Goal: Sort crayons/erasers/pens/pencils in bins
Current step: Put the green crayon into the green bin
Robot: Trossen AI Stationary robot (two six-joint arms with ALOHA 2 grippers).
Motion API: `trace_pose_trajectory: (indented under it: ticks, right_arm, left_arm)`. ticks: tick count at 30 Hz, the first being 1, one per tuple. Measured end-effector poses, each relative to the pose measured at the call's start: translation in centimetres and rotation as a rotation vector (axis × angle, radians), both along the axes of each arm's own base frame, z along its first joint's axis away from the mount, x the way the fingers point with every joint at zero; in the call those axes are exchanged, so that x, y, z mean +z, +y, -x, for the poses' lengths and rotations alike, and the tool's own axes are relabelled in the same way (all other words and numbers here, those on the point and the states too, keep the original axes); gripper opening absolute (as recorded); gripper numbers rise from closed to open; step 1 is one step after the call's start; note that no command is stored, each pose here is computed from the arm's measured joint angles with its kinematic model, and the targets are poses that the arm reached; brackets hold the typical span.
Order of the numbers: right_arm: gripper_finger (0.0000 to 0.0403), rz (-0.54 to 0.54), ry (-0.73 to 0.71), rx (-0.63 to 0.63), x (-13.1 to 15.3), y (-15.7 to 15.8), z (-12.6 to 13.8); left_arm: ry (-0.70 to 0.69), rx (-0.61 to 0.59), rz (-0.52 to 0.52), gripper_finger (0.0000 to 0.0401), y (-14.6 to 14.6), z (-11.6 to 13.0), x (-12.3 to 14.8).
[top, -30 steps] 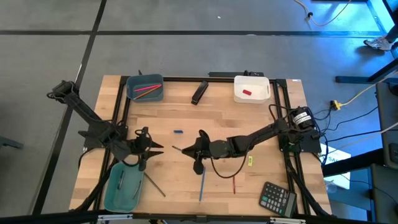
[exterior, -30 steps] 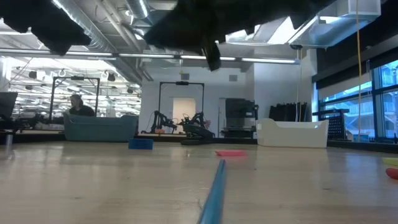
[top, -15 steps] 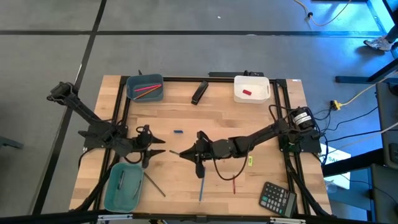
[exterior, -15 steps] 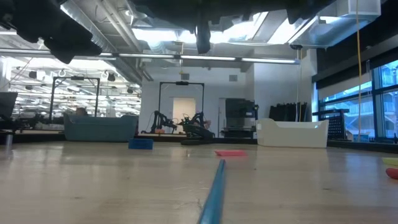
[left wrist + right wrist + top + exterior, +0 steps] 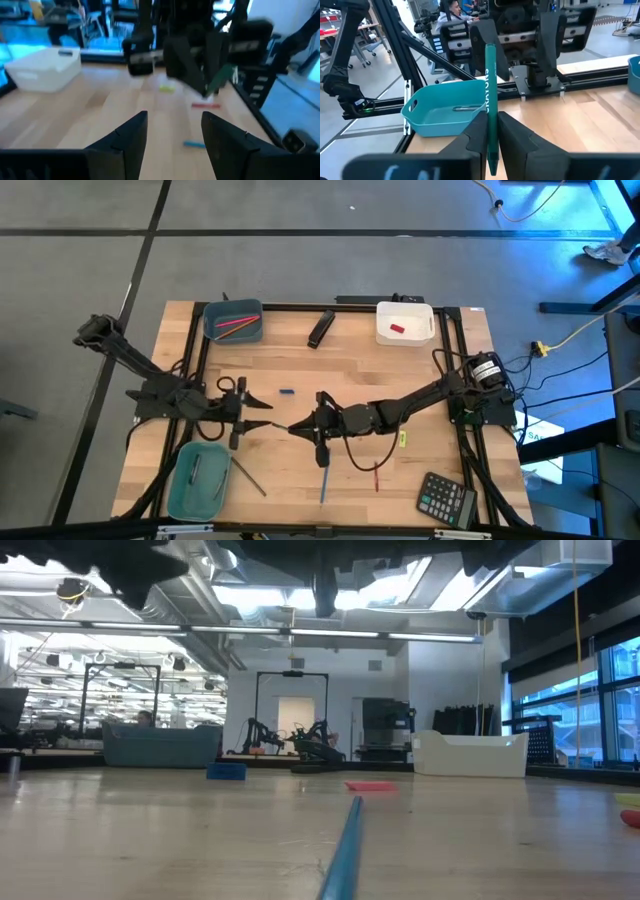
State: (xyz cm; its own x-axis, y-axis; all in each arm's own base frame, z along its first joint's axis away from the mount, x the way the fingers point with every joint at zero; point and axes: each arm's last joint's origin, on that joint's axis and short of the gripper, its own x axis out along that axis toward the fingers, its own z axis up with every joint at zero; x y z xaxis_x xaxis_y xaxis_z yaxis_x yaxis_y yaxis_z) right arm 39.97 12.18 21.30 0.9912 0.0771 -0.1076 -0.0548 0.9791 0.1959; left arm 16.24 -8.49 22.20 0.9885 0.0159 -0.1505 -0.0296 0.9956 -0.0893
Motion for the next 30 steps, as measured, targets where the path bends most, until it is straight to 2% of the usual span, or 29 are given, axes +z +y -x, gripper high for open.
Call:
trace_pose_trajectory:
  ticks: [12,18,30]
  right_arm:
    - [0.0045,0.02,-0.003,0.001,0.0,0.0,0.0]
    - [0.0045,0.019,-0.006,0.001,0.1,0.0,0.0]
    - [0.0045,0.017,-0.011,-0.001,0.1,0.0,0.0]
  left_arm:
    - [-0.07,-0.17,-0.001,0.0179,-0.4,-2.4,-0.4]
    - [-0.112,-0.157,-0.005,0.0174,-0.5,-2.5,-0.1]
    - [-0.124,-0.154,0.003,0.0083,-0.2,-2.7,0.0]
